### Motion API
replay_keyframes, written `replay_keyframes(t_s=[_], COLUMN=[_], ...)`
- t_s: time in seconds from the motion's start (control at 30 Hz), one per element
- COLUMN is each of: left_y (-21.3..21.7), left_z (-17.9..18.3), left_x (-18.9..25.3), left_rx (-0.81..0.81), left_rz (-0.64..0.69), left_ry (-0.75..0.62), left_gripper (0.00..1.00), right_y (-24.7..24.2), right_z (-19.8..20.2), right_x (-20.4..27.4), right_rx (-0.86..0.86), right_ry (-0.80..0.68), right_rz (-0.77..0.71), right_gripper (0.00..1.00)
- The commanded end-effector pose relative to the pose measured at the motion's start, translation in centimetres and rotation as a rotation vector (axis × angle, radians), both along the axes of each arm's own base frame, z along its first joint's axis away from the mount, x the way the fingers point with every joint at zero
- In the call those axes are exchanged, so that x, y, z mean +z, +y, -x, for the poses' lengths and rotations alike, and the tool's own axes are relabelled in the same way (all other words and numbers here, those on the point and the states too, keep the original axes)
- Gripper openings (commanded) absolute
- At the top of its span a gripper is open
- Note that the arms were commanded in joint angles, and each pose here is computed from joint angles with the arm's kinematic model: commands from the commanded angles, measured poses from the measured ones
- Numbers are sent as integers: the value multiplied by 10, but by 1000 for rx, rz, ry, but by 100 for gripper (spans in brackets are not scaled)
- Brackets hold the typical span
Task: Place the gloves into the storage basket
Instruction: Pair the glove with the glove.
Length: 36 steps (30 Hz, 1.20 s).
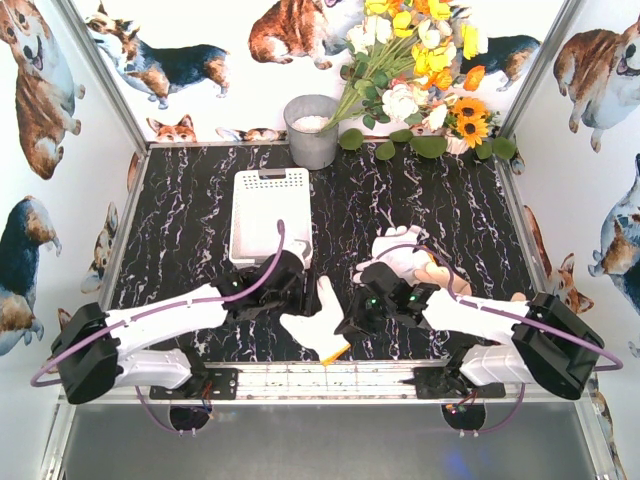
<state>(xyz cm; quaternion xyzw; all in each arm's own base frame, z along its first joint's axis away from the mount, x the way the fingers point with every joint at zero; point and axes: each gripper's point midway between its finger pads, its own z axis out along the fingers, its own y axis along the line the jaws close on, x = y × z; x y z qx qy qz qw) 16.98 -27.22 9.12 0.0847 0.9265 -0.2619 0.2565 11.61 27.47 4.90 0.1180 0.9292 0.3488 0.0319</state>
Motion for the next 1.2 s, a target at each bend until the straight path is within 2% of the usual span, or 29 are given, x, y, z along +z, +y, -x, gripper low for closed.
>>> replay_keyframes(t_s=[0.0,0.2,0.4,0.53,0.9,1.17], left_y=[-10,-21,-30,-35,-56,-57], left_z=[8,31,44,54,79,77], left_x=[10,5,16,12,-6,-30], left_rx=[-133,-240,-263,-297,-406,-444], left_rz=[-24,-111,-105,-158,-224,-362], left_ry=[-141,-280,-421,-491,-567,-610], left_gripper=[50,55,70,78,88,89], right_y=[1,-1,3,6,13,18], right_z=[-7,-13,-17,-16,-12,-13], right_x=[7,9,16,19,23,30], right_rx=[-114,-198,-261,-279,-324,-369], right_ry=[51,142,235,288,413,459], right_rz=[-13,-4,-43,-38,-48,-115], right_gripper=[0,0,0,0,0,0])
